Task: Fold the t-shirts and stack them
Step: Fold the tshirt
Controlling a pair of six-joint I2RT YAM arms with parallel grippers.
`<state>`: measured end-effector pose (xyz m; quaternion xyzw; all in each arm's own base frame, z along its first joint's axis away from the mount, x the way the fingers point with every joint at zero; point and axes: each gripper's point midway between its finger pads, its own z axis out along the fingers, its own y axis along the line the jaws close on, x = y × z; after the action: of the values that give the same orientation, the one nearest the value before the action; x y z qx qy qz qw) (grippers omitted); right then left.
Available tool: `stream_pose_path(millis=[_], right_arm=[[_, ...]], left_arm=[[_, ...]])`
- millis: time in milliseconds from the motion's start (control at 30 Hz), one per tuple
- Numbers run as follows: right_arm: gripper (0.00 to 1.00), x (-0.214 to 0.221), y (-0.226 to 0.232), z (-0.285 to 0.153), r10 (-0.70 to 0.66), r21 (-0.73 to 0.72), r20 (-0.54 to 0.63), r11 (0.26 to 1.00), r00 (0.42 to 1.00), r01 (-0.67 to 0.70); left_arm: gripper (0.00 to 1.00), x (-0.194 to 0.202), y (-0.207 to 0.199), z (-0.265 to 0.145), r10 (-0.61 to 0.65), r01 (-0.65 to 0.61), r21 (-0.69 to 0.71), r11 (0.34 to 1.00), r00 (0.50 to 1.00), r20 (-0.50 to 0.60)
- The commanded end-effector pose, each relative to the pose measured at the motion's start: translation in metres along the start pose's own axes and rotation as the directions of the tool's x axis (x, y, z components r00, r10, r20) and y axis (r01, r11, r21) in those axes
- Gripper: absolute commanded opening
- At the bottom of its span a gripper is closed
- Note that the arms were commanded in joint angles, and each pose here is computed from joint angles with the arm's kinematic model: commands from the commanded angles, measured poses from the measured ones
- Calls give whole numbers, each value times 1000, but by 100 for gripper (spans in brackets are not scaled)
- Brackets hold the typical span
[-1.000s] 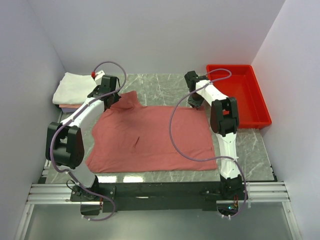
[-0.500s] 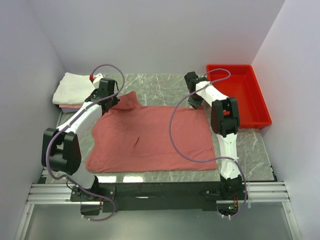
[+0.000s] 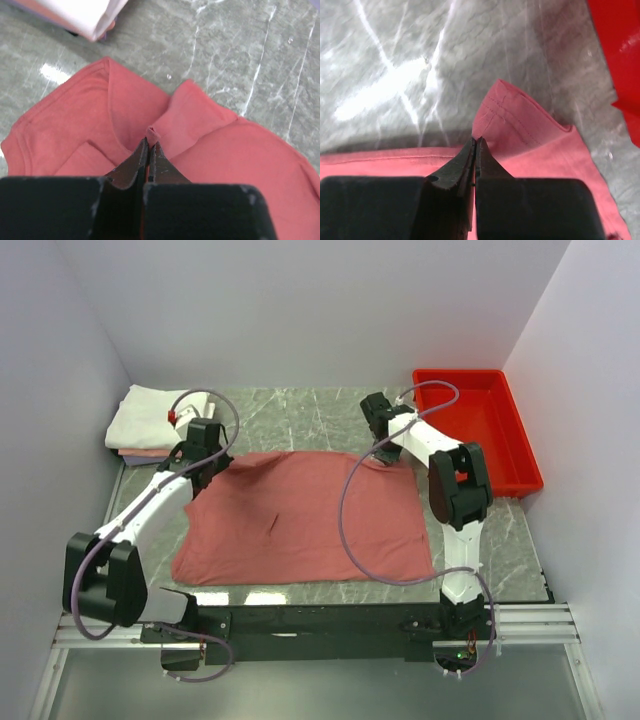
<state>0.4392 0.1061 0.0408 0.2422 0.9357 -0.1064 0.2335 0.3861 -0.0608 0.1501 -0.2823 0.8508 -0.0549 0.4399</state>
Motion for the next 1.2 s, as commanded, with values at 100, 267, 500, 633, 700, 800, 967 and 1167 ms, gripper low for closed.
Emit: stream_pose_path(millis=[100,267,500,633,700,800,967,1167], right_arm=[[0,-5,-11,-33,14,-18,109,1000,994,-13],[0,10,-23,-45,3,-38,117,999,993,1],[0,28,-39,-57,-37,-48,116,998,993,43],[0,33,-44,-59,-45,-59,112,997,993,52],[0,34,-47,-62,-50,-59,120,997,992,57],[0,36,-52,-66,-58,-64,121,996,991,66],[0,39,-60,-72,-68,-66,122,995,990,76],[0,44,-68,-80,-75,-74,119,994,990,84]], left_arm=[[0,0,-1,-22,-55,53,72,996,998,26],[0,7,14,-35,-86,83,64,995,996,37],[0,29,46,-50,-134,134,8,991,991,28],[0,34,66,-62,-172,174,-31,984,984,50],[0,31,76,-70,-202,206,-48,977,976,87],[0,38,87,-77,-241,247,-58,967,966,94],[0,44,102,-90,-309,317,-58,947,944,117],[0,50,113,-101,-357,366,-57,929,925,129]])
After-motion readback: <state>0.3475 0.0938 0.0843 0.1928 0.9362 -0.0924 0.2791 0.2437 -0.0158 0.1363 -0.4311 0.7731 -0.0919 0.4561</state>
